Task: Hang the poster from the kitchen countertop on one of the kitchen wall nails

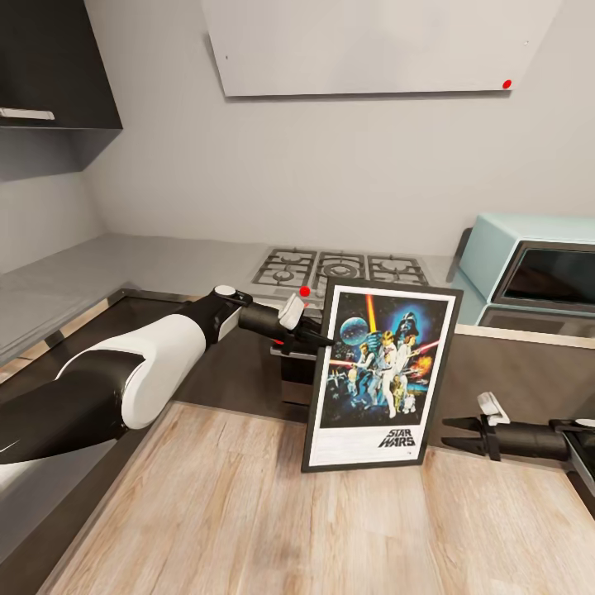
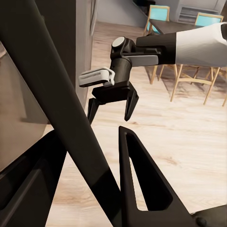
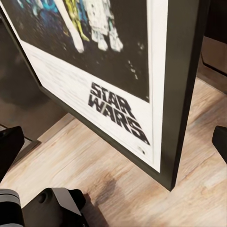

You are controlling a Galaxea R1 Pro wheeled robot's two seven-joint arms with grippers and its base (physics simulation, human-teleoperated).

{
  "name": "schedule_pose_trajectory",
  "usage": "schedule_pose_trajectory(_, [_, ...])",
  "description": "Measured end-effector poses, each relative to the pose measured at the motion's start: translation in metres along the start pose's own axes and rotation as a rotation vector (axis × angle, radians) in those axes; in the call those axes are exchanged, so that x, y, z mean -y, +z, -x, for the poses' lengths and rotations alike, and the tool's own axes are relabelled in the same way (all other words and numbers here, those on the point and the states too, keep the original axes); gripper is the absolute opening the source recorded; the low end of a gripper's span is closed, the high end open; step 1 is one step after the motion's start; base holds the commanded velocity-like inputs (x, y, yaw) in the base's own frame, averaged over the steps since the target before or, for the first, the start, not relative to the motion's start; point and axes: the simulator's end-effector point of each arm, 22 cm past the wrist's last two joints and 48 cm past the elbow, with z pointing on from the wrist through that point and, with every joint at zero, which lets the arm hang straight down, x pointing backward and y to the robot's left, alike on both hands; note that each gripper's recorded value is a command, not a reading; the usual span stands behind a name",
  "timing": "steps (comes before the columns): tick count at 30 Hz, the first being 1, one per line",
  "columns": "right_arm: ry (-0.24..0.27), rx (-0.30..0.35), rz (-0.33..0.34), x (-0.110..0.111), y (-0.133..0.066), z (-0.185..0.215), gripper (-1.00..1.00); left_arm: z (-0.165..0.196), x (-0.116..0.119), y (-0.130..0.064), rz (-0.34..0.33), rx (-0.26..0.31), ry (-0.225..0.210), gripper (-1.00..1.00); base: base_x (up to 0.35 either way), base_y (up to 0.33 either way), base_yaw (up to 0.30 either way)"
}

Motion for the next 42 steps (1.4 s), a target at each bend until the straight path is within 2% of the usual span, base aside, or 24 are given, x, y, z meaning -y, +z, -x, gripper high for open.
schedule_pose_trajectory(14, [-0.001,-0.001,-0.001,0.0004,-0.0007,-0.0001,1.0,0.0009,0.0,0.0001,0.001,0.007,-0.013,-1.0,0.0,0.0,0.0])
schedule_pose_trajectory(17, [-0.001,-0.001,-0.001,0.0004,-0.0007,-0.0001,1.0,0.0014,-0.0002,0.0,0.001,0.009,-0.058,-1.0,0.0,0.0,0.0])
schedule_pose_trajectory(18, [-0.001,-0.001,-0.001,0.0004,-0.0007,-0.0001,1.0,0.0019,-0.0005,0.0,0.002,0.01,-0.096,-1.0,0.0,0.0,0.0])
schedule_pose_trajectory(20, [-0.001,-0.001,-0.001,0.0004,-0.0007,-0.0001,1.0,0.0023,-0.0007,-0.0001,0.002,0.012,-0.122,-1.0,0.0,0.0,0.0])
schedule_pose_trajectory(27, [-0.002,-0.001,-0.002,0.0005,-0.0007,-0.0001,1.0,0.0022,-0.0008,-0.0001,0.003,0.011,-0.162,-1.0,0.0,0.0,0.0])
schedule_pose_trajectory(31, [-0.044,-0.001,-0.001,0.0003,-0.0007,-0.0001,1.0,0.0021,-0.001,-0.0001,0.004,0.01,-0.209,-1.0,0.0,0.0,0.0])
schedule_pose_trajectory(36, [-0.063,-0.001,-0.001,0.0002,-0.0008,-0.0001,1.0,0.0017,-0.001,-0.0002,0.004,0.006,-0.209,-1.0,0.0,0.0,0.0])
schedule_pose_trajectory(42, [-0.068,0.0,-0.002,0.0004,-0.0013,0.0,1.0,-0.0044,-0.0001,-0.0003,0.002,-0.023,-0.162,-1.0,0.0,0.0,0.0])
